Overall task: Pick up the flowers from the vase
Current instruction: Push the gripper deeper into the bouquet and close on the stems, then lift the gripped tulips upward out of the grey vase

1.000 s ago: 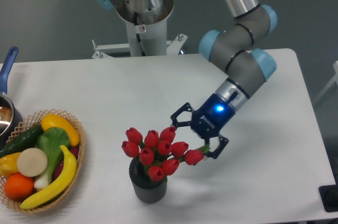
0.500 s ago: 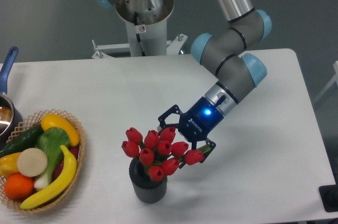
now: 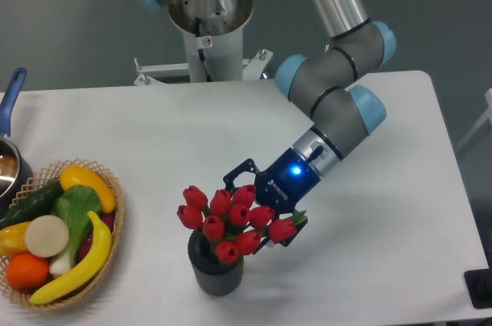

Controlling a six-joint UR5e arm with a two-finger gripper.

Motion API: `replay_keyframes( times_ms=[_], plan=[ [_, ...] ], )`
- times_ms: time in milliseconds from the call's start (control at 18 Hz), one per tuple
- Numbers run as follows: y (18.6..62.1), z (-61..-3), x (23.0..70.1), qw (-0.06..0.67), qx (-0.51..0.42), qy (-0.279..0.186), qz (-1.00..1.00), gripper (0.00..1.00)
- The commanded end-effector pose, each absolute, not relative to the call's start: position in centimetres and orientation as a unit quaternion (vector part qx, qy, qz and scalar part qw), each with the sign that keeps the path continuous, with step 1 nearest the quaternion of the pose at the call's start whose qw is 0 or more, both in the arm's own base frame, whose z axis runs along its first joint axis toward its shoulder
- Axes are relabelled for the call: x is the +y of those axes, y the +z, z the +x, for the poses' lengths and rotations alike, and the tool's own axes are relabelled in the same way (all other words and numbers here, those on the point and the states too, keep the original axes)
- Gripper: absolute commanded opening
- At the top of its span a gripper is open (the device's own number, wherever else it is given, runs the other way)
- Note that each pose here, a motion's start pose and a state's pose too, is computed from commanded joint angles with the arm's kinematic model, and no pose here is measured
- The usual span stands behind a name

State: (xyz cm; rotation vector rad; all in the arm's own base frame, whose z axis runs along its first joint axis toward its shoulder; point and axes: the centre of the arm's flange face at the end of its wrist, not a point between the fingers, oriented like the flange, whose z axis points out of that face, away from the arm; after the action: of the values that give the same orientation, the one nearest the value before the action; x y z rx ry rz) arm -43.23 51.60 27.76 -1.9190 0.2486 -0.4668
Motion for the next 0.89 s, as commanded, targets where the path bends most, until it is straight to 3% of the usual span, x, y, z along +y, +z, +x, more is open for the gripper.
replay_keyframes(
  times_ms=[111, 167, 389, 500, 611, 667, 889],
  plan=[
    [28.21, -43.07, 52.07, 0.545, 0.111, -0.195, -0.808, 1.0],
    [28.21, -43.07, 52.07, 0.545, 0.111, -0.195, -0.808, 0.95],
    [28.39, -43.04, 52.05, 0.545, 0.112, -0.193, -0.808, 0.6],
    [28.59, -43.09, 51.96, 0.546, 0.112, -0.192, -0.808, 0.35],
    [28.68, -43.15, 51.89, 0.546, 0.112, -0.191, -0.808, 0.19],
    [28.68, -43.15, 51.89, 0.546, 0.112, -0.19, -0.808, 0.13],
    [28.76, -43.66, 51.51, 0.548, 0.111, -0.185, -0.808, 0.05]
  ],
)
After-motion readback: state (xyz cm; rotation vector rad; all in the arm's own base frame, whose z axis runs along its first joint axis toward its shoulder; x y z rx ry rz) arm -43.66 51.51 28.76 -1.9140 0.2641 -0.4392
